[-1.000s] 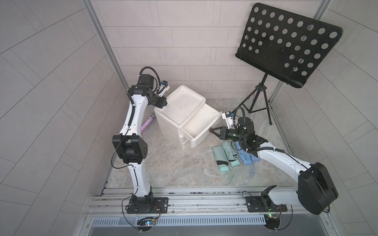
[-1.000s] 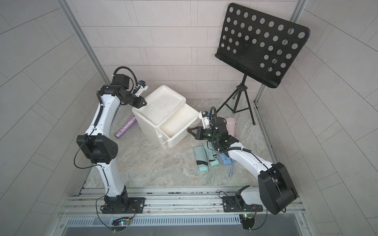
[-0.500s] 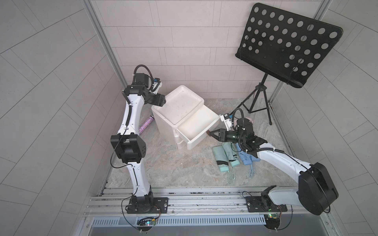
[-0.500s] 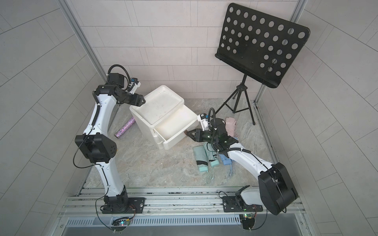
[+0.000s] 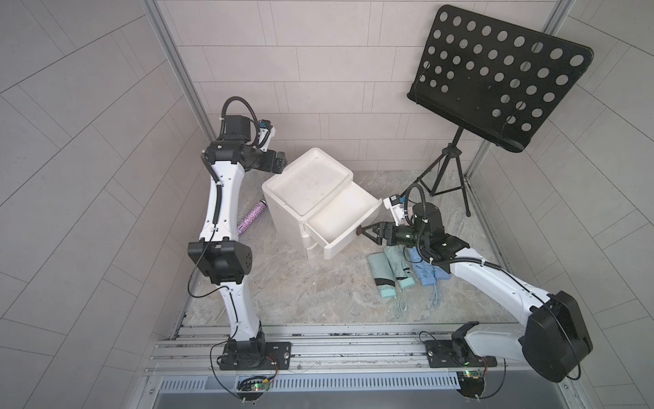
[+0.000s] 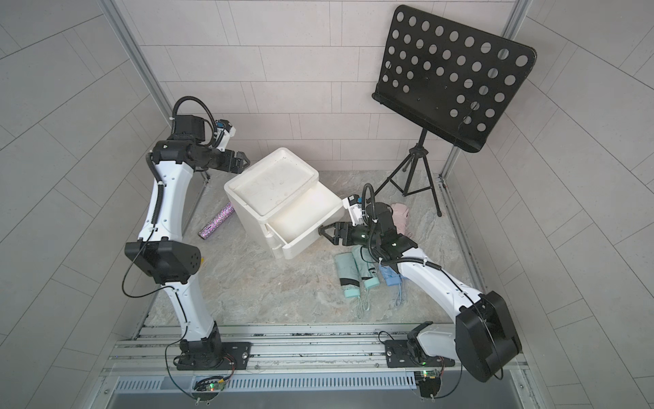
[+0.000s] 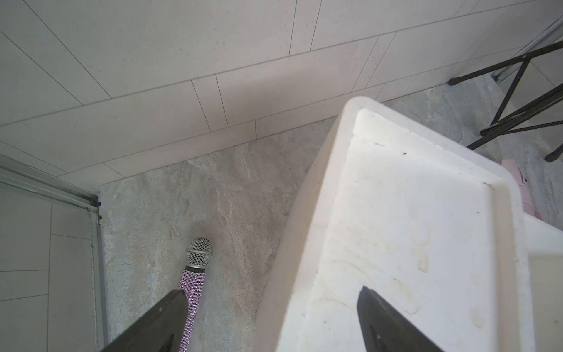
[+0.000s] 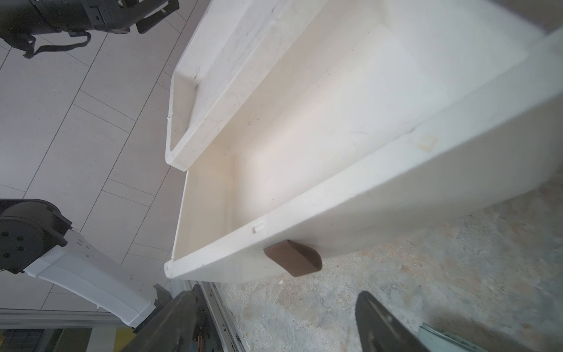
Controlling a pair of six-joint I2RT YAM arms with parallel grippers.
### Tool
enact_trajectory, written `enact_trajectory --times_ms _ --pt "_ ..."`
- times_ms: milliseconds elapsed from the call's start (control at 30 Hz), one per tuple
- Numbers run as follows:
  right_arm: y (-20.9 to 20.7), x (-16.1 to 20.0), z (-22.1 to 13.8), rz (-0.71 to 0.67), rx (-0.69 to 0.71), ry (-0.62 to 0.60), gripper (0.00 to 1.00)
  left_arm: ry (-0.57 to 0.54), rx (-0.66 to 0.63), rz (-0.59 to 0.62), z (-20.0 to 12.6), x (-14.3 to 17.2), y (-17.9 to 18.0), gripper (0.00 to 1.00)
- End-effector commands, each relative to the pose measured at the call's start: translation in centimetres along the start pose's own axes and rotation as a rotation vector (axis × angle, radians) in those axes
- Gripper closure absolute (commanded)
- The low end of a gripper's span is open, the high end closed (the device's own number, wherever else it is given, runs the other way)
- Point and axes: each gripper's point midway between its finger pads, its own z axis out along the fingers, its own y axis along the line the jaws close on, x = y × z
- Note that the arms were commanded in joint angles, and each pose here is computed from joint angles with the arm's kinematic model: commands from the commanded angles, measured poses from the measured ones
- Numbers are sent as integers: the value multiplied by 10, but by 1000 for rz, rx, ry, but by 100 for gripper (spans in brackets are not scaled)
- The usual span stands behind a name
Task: Place the umbrella in the drawer by color
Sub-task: Open the drawer in the storage box.
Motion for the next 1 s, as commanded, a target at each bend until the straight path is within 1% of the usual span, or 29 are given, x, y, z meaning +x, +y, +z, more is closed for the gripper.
enact_trajectory --times_ms 0,133,267,333,433,533,733,967 --pt "7 -11 -18 -55 43 -38 14 -82 20 9 -57 -17 -21 5" --pt "8 -13 -36 -81 89 -51 13 -80 97 1 -86 -5 -47 5" --pt "2 -10 -58 -103 186 -49 12 -49 222 -12 -109 28 -82 4" --pt "-6 -4 -68 -103 259 -19 12 -25 285 -11 -118 48 -99 3" --pt "-22 11 -79 -92 369 55 13 34 414 -14 -130 82 -127 3" --pt "-37 28 -84 -75 444 120 13 80 495 -14 -143 107 -145 3" --pt "-59 68 -73 -77 542 226 13 118 612 -18 -162 144 -172 3" --pt "-81 101 -42 -66 602 336 17 178 676 -4 -160 185 -187 3"
